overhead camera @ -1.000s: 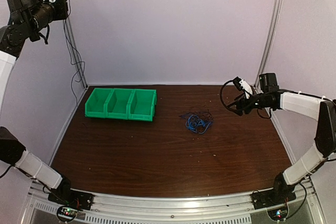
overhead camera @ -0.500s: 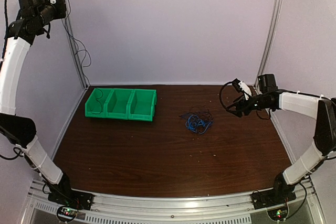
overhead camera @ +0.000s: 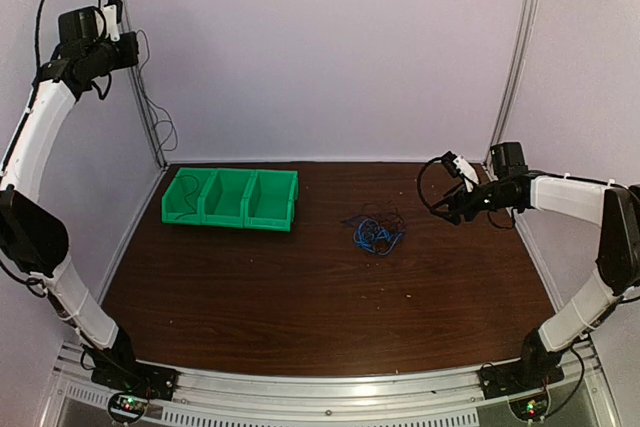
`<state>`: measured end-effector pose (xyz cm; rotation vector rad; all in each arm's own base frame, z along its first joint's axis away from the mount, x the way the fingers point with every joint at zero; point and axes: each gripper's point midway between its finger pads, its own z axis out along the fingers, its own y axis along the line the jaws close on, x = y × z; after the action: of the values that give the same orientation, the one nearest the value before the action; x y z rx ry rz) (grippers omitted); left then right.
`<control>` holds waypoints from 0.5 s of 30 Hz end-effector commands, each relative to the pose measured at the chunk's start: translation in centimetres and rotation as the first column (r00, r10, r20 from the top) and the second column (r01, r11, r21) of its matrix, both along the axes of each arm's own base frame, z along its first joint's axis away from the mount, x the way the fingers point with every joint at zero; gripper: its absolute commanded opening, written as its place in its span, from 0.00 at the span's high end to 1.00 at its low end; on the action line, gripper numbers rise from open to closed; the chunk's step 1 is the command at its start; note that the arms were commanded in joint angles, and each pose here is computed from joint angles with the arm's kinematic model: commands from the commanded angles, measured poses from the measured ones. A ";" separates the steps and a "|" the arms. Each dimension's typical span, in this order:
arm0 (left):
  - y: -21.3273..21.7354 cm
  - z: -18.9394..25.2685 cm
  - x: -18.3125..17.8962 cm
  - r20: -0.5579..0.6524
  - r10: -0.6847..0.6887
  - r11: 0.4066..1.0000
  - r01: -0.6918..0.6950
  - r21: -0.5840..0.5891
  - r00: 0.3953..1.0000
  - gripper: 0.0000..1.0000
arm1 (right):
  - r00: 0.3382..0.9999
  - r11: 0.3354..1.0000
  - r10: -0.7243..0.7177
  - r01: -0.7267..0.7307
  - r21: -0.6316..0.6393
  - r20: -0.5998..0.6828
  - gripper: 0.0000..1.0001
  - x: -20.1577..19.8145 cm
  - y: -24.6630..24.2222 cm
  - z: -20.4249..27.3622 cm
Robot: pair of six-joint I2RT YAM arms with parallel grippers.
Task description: Untangle the cables
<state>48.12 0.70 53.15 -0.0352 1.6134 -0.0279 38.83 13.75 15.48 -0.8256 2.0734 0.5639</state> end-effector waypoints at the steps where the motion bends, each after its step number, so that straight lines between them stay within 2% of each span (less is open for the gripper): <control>1: -1.6 -3.4 0.9 -0.038 -0.095 0.995 0.093 -0.042 0.995 1.00 | 1.000 1.000 0.012 -0.012 -0.001 -0.016 0.23 -0.2 0.1 -0.7; 9: -2.0 -11.4 -0.2 -0.182 -0.121 0.991 0.110 -0.071 0.976 1.00 | 1.000 1.000 0.017 -0.017 -0.005 -0.022 0.23 -0.1 0.1 -1.0; 12: -0.4 -13.6 -0.9 -0.231 -0.027 0.999 0.020 -0.033 0.973 1.00 | 0.999 1.000 0.021 -0.021 -0.001 -0.030 0.23 -0.2 0.2 -1.2; 15: 1.5 -12.8 -2.1 -0.216 0.082 0.996 -0.085 -0.004 0.973 1.00 | 0.999 1.000 0.028 -0.028 0.002 -0.042 0.23 -0.3 0.3 -1.4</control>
<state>47.57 -0.27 35.83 -0.0443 1.9676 -0.1053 38.84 13.76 14.74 -0.8282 2.0916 0.5719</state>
